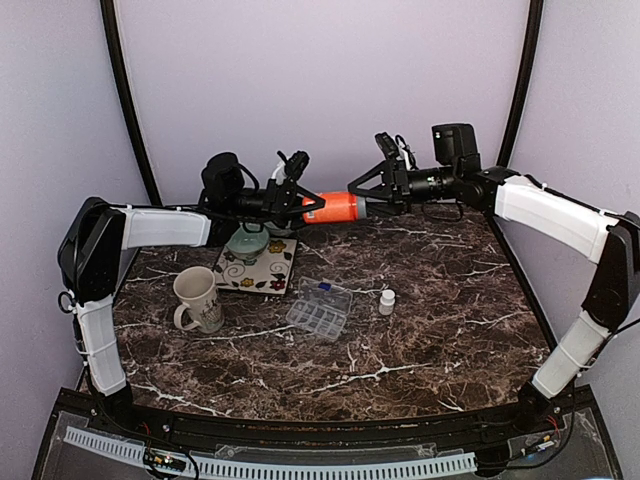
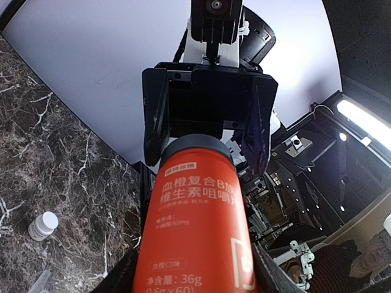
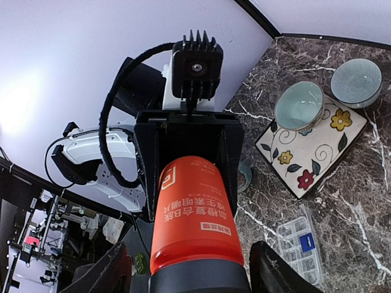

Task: Sort the pills into containers
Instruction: Unscrew the lid of the pill bottle.

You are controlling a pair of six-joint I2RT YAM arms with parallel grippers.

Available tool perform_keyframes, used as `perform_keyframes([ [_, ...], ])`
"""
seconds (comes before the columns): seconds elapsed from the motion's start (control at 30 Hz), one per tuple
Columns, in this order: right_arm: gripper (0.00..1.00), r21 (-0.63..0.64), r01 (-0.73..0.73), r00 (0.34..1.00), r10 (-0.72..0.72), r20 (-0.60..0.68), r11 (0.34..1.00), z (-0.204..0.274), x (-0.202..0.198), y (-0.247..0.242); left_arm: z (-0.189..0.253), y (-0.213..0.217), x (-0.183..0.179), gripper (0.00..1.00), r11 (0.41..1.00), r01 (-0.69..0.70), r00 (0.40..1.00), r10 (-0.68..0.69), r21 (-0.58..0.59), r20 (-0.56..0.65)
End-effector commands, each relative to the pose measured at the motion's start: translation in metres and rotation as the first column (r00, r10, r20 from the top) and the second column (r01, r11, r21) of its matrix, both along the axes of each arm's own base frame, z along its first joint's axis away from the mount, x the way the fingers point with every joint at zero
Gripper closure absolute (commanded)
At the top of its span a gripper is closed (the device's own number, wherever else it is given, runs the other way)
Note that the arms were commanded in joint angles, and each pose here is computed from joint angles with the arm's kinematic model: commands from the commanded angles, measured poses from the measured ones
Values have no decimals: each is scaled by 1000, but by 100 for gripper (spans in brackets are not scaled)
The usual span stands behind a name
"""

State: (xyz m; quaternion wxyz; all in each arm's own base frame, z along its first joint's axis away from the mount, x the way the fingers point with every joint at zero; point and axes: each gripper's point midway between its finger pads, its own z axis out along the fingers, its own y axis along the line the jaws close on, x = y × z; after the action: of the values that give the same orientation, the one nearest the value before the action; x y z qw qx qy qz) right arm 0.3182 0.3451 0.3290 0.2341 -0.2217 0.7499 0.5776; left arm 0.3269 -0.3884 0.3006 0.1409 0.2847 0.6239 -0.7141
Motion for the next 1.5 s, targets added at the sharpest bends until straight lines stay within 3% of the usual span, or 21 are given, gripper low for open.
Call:
perform_keyframes([
  [0.0,35,-1,-4,1000,4,-16,1000,-6,-1,-2,48,7,-9,95,997,-15,989,25,-70,143],
  [0.23,44,-6,-3,1000,3,-29,1000,-11,-2,-3,49,9,-7,96,997,-27,988,38,-71,147],
  [0.53,69,3,-14,999,14,-37,1000,-12,-3,-2,50,11,-6,96,997,-31,988,42,-74,151],
  [0.7,82,-1,-42,994,41,105,999,-4,-3,-2,55,12,-9,96,996,-13,991,25,-86,133],
  [0.8,82,-33,-24,956,33,292,999,17,-6,-9,58,13,-12,96,996,0,993,11,-92,118],
  [1.03,82,-200,94,823,38,567,975,27,6,-18,64,15,-18,95,994,28,996,-20,-101,83],
  [1.47,78,-263,170,730,57,681,950,29,0,-22,72,17,-23,95,992,54,997,-46,-115,67],
])
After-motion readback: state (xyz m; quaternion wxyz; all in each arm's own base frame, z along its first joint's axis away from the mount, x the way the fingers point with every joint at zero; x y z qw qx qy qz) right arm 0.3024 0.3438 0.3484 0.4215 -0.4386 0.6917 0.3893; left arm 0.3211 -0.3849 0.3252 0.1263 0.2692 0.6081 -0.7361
